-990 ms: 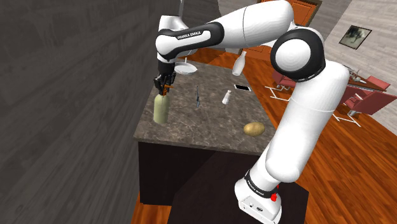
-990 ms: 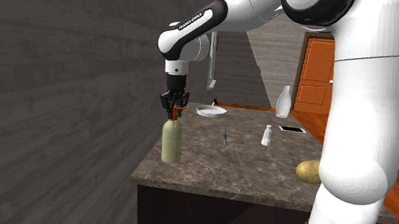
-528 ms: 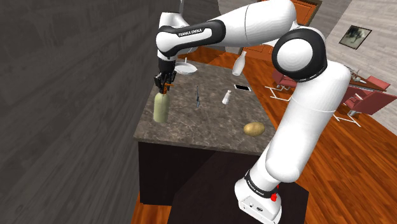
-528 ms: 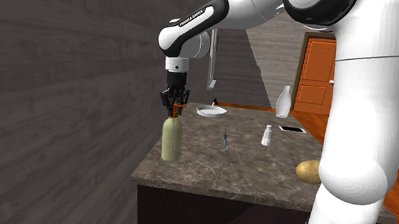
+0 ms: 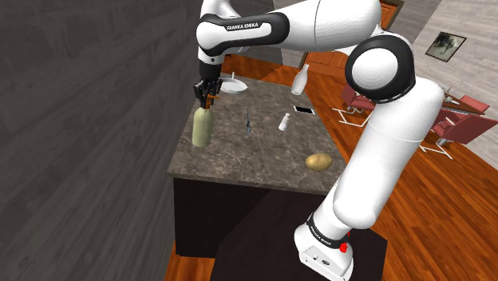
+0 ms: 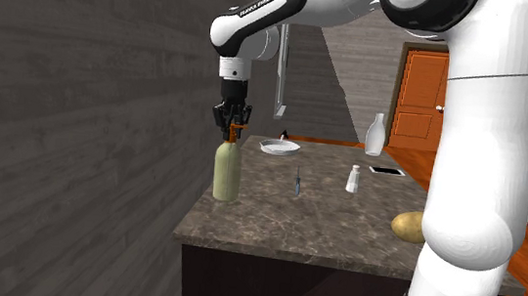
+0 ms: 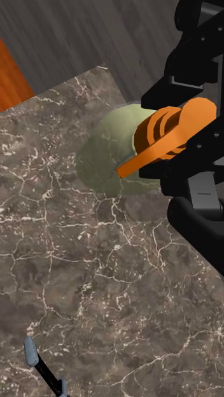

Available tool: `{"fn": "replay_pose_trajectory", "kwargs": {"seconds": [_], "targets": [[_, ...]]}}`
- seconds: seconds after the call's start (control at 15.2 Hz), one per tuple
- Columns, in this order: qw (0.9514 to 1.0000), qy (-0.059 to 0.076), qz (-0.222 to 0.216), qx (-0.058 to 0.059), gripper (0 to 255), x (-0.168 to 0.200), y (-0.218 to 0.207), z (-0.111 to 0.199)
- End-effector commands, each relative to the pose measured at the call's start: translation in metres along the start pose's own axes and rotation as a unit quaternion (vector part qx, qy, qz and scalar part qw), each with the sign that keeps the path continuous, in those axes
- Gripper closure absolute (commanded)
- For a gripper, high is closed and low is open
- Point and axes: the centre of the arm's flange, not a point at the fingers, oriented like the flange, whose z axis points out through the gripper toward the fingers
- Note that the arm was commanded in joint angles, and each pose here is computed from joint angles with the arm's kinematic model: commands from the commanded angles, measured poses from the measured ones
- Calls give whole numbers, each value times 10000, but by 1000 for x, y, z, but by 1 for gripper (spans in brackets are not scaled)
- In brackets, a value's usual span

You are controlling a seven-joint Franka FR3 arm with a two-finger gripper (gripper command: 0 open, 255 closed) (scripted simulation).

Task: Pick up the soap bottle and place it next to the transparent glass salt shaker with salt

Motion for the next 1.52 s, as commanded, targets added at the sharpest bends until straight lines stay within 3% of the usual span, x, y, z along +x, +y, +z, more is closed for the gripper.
{"fn": "replay_pose_trajectory", "kwargs": {"seconds": [0.0,1.45], "targets": [[10000,0,0,0,255,0,-1,-11],[10000,0,0,0,255,-2,-3,-127]]}}
